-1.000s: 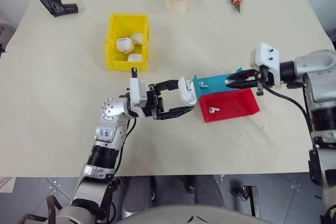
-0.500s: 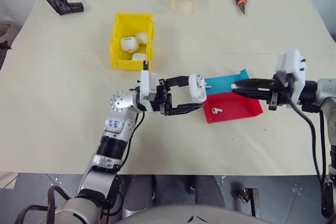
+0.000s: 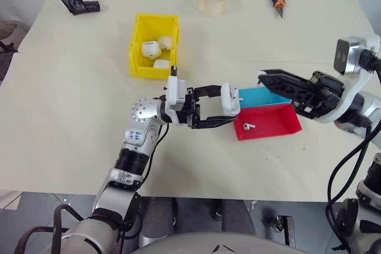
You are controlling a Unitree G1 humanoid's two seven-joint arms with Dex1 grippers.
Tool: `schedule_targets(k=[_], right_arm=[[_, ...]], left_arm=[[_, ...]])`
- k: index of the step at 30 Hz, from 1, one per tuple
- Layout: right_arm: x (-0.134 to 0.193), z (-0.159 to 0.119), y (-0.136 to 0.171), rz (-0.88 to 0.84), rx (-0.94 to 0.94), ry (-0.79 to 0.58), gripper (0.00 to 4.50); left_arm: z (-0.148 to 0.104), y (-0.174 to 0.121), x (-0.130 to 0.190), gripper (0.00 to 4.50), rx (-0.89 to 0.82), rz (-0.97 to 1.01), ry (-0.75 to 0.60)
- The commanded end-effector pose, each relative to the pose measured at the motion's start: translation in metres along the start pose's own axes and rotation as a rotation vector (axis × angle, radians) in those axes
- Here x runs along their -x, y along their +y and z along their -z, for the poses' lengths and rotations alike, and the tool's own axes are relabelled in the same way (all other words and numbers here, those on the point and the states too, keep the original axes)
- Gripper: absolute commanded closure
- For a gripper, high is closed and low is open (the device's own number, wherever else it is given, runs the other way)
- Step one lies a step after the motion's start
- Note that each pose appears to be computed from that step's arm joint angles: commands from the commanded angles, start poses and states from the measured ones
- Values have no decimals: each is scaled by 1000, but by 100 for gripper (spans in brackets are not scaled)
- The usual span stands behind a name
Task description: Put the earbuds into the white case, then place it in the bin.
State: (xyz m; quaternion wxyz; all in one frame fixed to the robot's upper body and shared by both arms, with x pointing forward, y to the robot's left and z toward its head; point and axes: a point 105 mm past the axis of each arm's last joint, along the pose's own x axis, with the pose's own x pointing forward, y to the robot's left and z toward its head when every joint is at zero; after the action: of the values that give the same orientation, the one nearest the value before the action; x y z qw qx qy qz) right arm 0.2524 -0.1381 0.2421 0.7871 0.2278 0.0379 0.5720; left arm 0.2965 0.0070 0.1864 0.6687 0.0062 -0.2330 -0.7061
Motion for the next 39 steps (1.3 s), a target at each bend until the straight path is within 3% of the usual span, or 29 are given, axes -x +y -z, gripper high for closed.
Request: schedule_targets(k=[1, 31, 39], right_arm=[[-8, 5, 15, -40, -26, -29, 401], [-6, 37, -3, 40, -84, -39, 401], [5, 47, -22, 156, -84, 10, 401]], left_arm=[[-5, 1, -7, 172, -32, 8, -14], [-12, 2, -9, 172, -44, -5, -48], [-13, 2, -9, 172, -45, -12, -57]])
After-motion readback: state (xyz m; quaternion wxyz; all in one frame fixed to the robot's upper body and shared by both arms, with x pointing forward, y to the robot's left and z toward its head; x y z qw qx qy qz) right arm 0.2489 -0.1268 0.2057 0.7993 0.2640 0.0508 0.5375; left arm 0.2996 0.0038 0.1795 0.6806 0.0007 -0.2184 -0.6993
